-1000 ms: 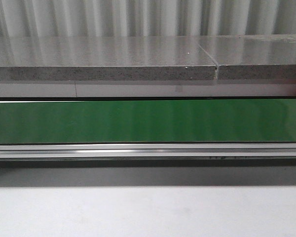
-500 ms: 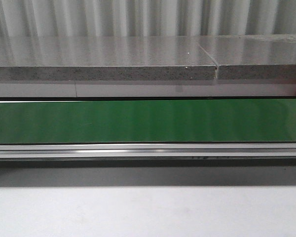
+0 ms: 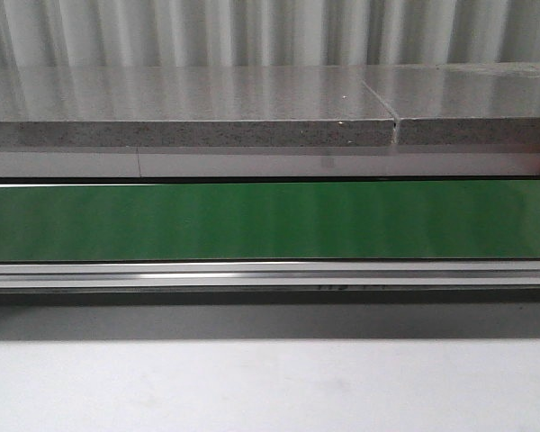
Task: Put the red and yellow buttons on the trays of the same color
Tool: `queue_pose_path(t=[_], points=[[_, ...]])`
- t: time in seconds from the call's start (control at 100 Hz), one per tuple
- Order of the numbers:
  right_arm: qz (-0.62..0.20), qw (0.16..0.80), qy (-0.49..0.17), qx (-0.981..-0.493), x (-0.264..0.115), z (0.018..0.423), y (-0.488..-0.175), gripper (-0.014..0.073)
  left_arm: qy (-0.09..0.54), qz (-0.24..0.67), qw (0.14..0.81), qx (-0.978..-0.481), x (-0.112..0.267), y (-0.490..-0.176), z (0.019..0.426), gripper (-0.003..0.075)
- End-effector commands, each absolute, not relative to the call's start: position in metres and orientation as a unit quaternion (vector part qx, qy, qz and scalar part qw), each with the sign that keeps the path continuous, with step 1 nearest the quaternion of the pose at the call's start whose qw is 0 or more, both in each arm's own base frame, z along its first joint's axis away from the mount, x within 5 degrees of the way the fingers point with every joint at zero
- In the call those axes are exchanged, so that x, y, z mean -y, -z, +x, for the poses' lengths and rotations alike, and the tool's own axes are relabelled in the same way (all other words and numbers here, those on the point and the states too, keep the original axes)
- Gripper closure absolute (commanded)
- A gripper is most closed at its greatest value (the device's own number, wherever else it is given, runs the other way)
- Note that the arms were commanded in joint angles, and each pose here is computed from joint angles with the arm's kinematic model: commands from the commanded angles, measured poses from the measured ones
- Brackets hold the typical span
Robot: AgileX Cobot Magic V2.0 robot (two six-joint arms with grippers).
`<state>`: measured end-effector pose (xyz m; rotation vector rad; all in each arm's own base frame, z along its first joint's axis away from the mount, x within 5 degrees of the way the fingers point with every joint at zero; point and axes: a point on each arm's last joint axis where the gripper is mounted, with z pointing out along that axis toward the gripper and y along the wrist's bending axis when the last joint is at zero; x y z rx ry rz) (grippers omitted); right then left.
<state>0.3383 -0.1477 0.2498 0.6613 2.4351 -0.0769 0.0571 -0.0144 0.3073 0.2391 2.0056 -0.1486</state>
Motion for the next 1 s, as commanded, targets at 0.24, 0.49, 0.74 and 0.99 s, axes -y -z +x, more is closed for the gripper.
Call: queue_pose_path(t=[0.24,0.49,0.74,0.99], points=[[0.253,0.355,0.034,-0.899,0.154,0.346,-0.265,0.0499,0.072,0.094,0.565,-0.816,0.015,-0.321,0.059,0.0741],[0.263,0.34,0.023,-0.902,0.156,0.352,-0.248,0.0499,0.072,0.094,0.565,-0.816,0.015,-0.321,0.059,0.0741],[0.264,0.337,0.022,-0.903,0.156,0.353,-0.246,0.0382,0.072,0.094,0.565,-0.816,0.015,-0.321,0.059,0.0741],[0.265,0.327,0.019,-0.907,0.155,0.352,-0.245,0.0111,0.072,0.094,0.565,-0.816,0.015,-0.321,0.059,0.0741]])
